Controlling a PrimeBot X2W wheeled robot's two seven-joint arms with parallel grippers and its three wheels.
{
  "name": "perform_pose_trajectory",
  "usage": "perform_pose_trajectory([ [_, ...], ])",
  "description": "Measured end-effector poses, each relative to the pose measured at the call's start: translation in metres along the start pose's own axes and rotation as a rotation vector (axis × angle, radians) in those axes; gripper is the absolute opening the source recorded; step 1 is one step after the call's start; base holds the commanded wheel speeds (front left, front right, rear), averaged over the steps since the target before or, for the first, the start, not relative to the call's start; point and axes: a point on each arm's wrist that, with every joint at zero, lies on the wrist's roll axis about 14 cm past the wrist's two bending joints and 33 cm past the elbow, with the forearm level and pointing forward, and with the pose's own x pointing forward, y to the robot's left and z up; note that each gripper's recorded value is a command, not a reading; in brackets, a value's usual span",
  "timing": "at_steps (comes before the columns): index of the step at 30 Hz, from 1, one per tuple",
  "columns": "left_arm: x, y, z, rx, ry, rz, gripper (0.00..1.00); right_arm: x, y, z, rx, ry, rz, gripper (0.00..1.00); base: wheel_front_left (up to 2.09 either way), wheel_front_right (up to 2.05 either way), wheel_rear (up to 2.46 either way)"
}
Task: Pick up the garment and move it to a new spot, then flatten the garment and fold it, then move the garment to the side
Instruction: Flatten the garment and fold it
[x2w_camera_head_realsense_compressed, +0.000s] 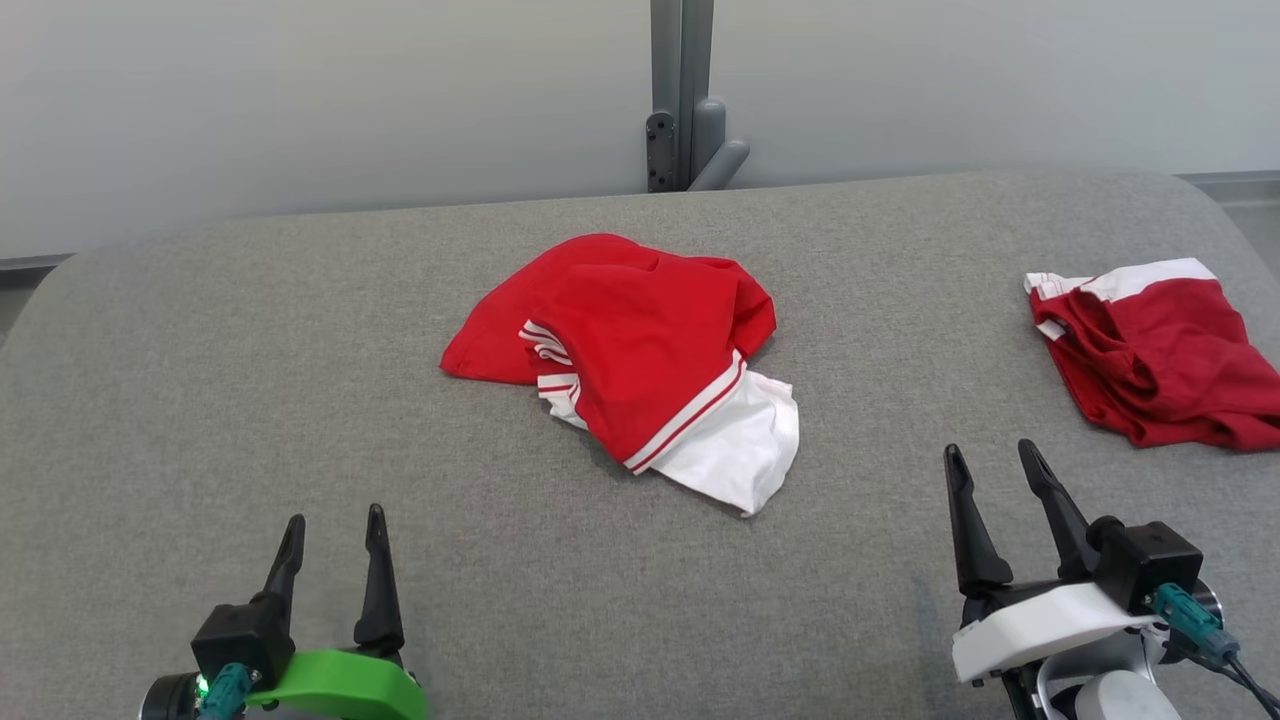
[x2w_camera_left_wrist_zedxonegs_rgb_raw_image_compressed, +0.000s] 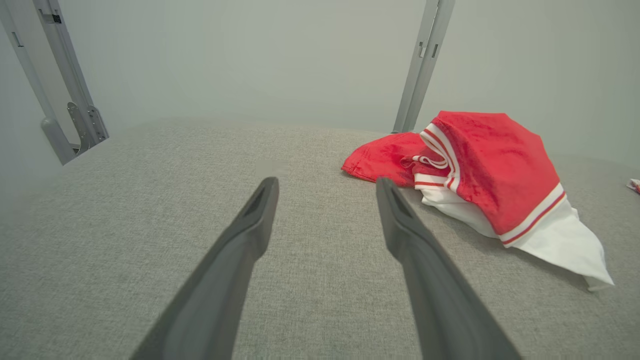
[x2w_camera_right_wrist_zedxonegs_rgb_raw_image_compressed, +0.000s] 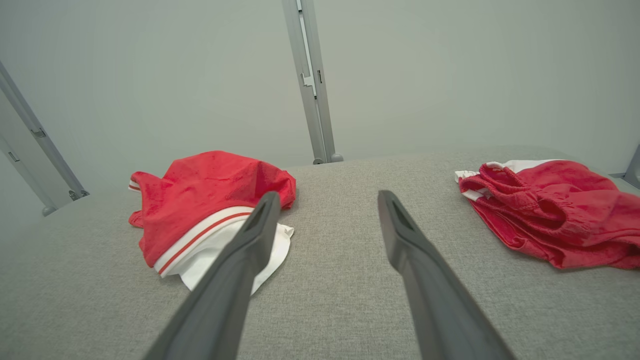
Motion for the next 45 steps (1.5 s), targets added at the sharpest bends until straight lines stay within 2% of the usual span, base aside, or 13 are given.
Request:
perform_pose_trajectory([
  [3,0.001,-0.005,-0.007,0.008,0.023,-0.022,1.00,0.001,-0.002,-0.002,0.000,0.004,-0.005,1.00,0.00,0.00,0.00],
  [15,0.023,-0.108,-0.064,0.029,0.232,-0.375,1.00,0.017,-0.013,-0.008,-0.004,0.015,-0.030,1.00,0.00,0.00,0.00],
  [19,0.031,-0.135,-0.081,0.013,0.298,-0.460,1.00,0.021,-0.019,-0.011,-0.008,0.022,-0.045,1.00,0.00,0.00,0.00],
  [24,0.043,-0.154,-0.101,0.008,0.369,-0.502,1.00,0.021,-0.032,-0.015,-0.015,0.036,-0.080,1.00,0.00,0.00,0.00],
  [31,0.065,-0.165,-0.120,-0.010,0.410,-0.479,1.00,0.013,-0.053,-0.022,-0.023,0.060,-0.144,1.00,0.00,0.00,0.00],
  [32,0.066,-0.169,-0.121,-0.017,0.414,-0.489,0.94,0.012,-0.056,-0.023,-0.025,0.064,-0.154,1.00,0.00,0.00,0.00],
  [33,0.067,-0.173,-0.122,-0.023,0.414,-0.499,0.53,0.010,-0.059,-0.024,-0.027,0.067,-0.162,1.00,0.00,0.00,0.00],
  [34,0.067,-0.177,-0.123,-0.027,0.413,-0.510,0.35,0.009,-0.062,-0.024,-0.029,0.069,-0.172,1.00,0.00,0.00,0.00],
  [35,0.068,-0.181,-0.123,-0.029,0.411,-0.521,0.07,0.007,-0.064,-0.024,-0.031,0.071,-0.180,1.00,0.00,0.00,0.00],
  [36,0.068,-0.184,-0.122,-0.032,0.406,-0.531,0.00,0.006,-0.066,-0.024,-0.033,0.072,-0.186,1.00,0.00,0.00,0.00],
  [40,0.078,-0.199,-0.089,-0.076,0.297,-0.558,0.00,0.006,-0.068,-0.021,-0.035,0.064,-0.190,1.00,0.00,0.00,0.00],
  [45,0.074,-0.193,-0.064,-0.101,0.211,-0.539,0.00,0.009,-0.062,-0.019,-0.029,0.054,-0.175,1.00,0.00,0.00,0.00],
])
